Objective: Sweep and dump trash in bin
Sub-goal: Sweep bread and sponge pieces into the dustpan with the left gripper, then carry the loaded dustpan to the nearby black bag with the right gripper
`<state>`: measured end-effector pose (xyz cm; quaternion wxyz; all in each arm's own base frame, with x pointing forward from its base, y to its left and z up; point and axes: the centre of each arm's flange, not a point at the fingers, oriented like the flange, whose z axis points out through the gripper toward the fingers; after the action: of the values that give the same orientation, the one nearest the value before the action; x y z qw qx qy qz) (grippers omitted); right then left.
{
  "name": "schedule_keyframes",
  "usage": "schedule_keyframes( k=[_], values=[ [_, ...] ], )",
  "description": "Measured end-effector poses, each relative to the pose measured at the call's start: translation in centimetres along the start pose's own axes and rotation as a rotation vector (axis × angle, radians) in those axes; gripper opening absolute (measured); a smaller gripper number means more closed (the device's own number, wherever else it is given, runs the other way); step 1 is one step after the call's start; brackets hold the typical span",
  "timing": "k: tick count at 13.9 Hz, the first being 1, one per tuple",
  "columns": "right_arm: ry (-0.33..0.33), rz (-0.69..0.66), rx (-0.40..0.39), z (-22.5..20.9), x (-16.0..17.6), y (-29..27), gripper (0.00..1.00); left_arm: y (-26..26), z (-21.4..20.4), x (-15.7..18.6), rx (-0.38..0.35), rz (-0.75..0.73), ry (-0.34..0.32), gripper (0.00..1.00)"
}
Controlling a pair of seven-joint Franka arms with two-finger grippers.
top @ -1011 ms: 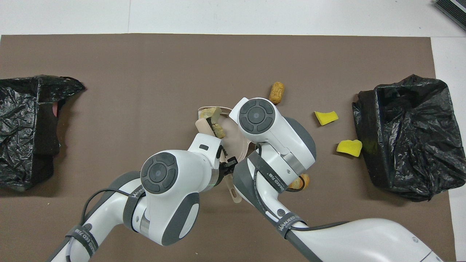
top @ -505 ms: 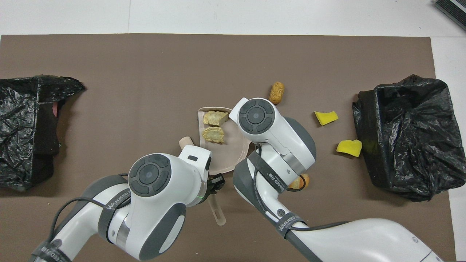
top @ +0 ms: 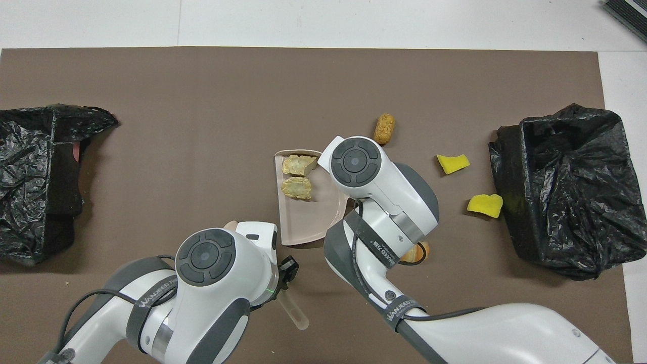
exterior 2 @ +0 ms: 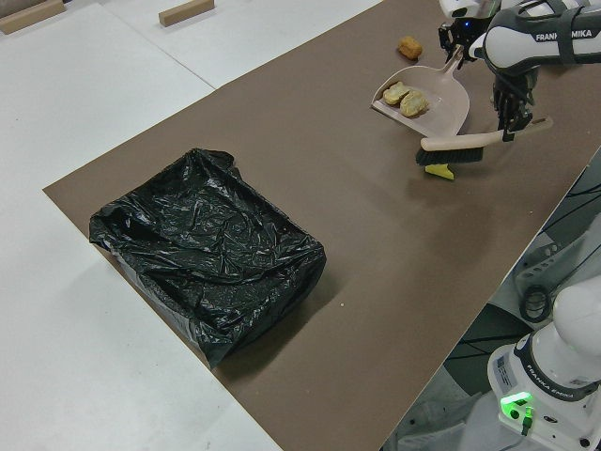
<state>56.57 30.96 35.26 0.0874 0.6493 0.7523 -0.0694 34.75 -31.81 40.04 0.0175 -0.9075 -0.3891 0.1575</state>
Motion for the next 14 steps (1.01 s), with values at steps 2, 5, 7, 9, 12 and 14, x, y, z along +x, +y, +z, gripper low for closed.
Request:
schedule_keyframes(
  k=[2,5,7,9,12,14],
  values=[
    [-0.012,-0.041,-0.008,0.0,-0.1,0.1,0.32,-1.2,1.4,-0.2,0.021,-0.046,0.003,0.26],
    [-0.024,-0.084,-0.017,0.1,-0.2,0.1,0.32,-1.6,3.8,0.3,-0.014,-0.038,0.020,0.26],
    [-0.027,-0.089,-0.017,0.1,-0.2,0.1,0.32,-0.8,5.0,1.0,-0.049,0.022,0.034,0.26],
    [-0.029,-0.090,-0.017,0.2,-0.2,0.1,0.32,-0.1,5.6,1.4,-0.072,0.155,0.049,0.26],
    [-0.031,-0.089,-0.016,0.3,-0.3,0.1,0.32,0.3,5.5,1.8,-0.088,0.497,0.072,0.26],
    [-0.031,-0.089,-0.015,0.3,-0.4,0.1,0.32,0.7,5.4,1.9,-0.107,0.725,0.089,0.26]
  ],
)
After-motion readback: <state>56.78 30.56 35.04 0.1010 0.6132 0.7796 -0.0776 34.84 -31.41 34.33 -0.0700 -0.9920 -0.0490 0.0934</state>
